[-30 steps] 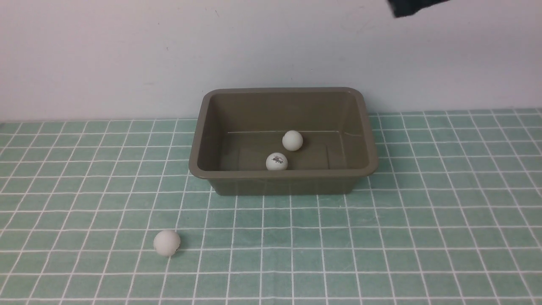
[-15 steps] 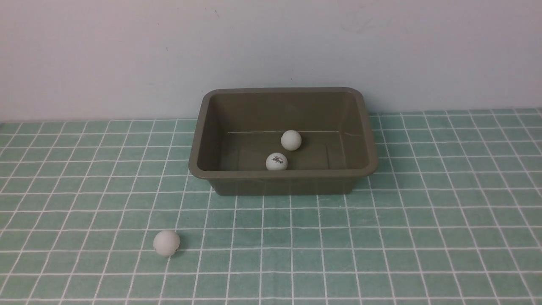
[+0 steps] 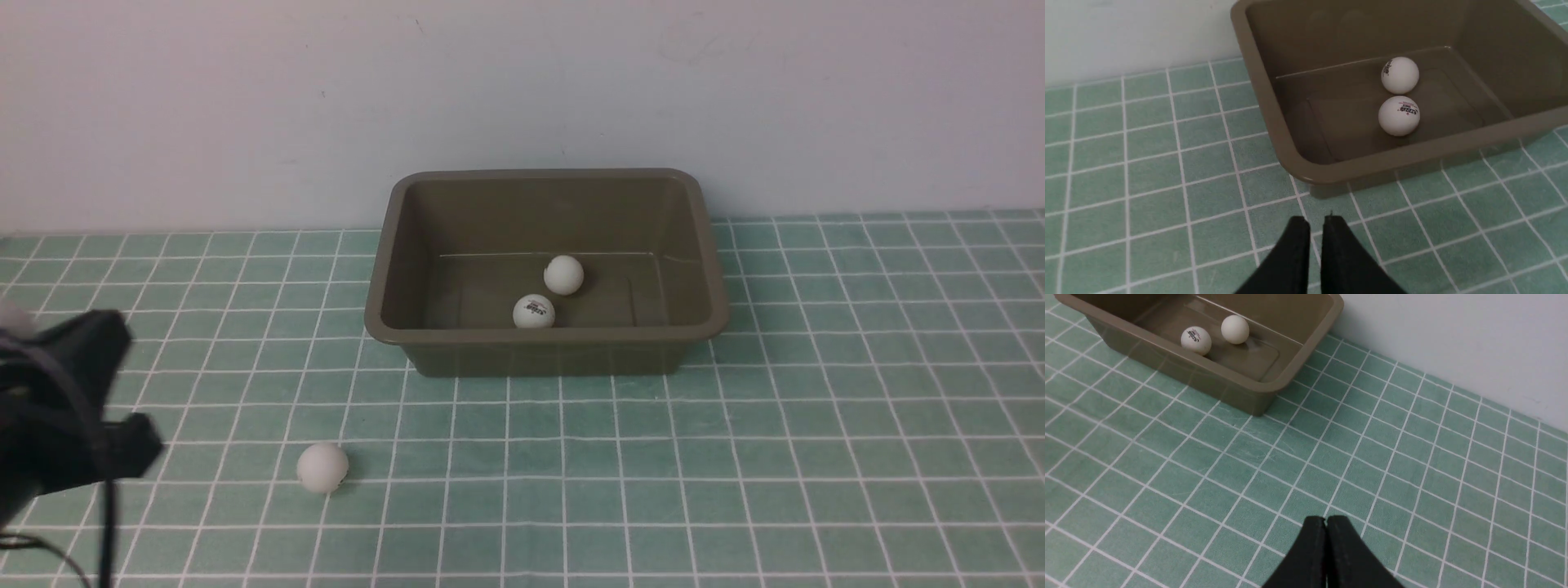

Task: Put the table tennis balls in the box on the green coffee tablecloth.
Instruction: 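Reach for and grasp a ping pong ball on the table beside the basket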

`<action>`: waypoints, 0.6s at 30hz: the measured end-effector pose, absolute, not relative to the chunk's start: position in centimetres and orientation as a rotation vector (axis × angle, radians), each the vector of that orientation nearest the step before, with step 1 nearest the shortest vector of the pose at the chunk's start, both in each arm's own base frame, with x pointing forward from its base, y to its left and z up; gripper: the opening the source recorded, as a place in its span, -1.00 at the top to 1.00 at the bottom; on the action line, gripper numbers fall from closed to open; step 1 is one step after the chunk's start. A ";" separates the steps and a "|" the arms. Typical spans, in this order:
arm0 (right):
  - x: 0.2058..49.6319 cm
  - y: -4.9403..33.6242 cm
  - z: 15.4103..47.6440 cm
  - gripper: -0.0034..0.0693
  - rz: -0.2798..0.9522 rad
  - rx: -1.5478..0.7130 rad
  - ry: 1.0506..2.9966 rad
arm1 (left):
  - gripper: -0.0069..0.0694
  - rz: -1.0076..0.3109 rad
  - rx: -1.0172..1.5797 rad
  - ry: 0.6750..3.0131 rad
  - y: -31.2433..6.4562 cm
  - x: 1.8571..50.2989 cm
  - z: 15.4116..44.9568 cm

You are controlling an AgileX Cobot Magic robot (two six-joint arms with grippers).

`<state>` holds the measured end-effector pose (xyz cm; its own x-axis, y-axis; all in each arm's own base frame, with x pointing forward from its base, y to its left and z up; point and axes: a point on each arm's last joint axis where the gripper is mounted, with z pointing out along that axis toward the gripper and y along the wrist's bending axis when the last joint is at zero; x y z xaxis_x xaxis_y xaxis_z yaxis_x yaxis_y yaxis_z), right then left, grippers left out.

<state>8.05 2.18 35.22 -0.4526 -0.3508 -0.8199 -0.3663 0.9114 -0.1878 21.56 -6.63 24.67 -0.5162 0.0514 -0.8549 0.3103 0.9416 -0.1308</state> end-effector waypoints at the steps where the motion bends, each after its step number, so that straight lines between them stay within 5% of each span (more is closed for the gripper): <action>1: 8.0 2.2 35.2 0.94 0.021 -0.511 2.088 | 0.74 -0.345 0.247 2.110 -6.8 22.2 24.5; 6: 7.8 2.1 34.9 0.94 0.029 -0.496 2.128 | 0.65 -0.330 0.261 2.157 -7.5 24.9 23.9; 12: 7.8 2.1 34.9 0.94 0.029 -0.496 2.132 | 0.53 -0.137 0.362 2.108 -6.7 25.4 24.2; 18: 7.9 2.1 34.9 0.94 0.031 -0.493 2.126 | 0.52 -0.040 0.010 2.026 -4.6 25.0 26.4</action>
<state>7.86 2.10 34.91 -0.4941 -0.3352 -0.8022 -0.3582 0.9192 -0.1634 24.95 -4.56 26.38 -0.4404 -0.0103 -0.8977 0.0248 0.9994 -0.0236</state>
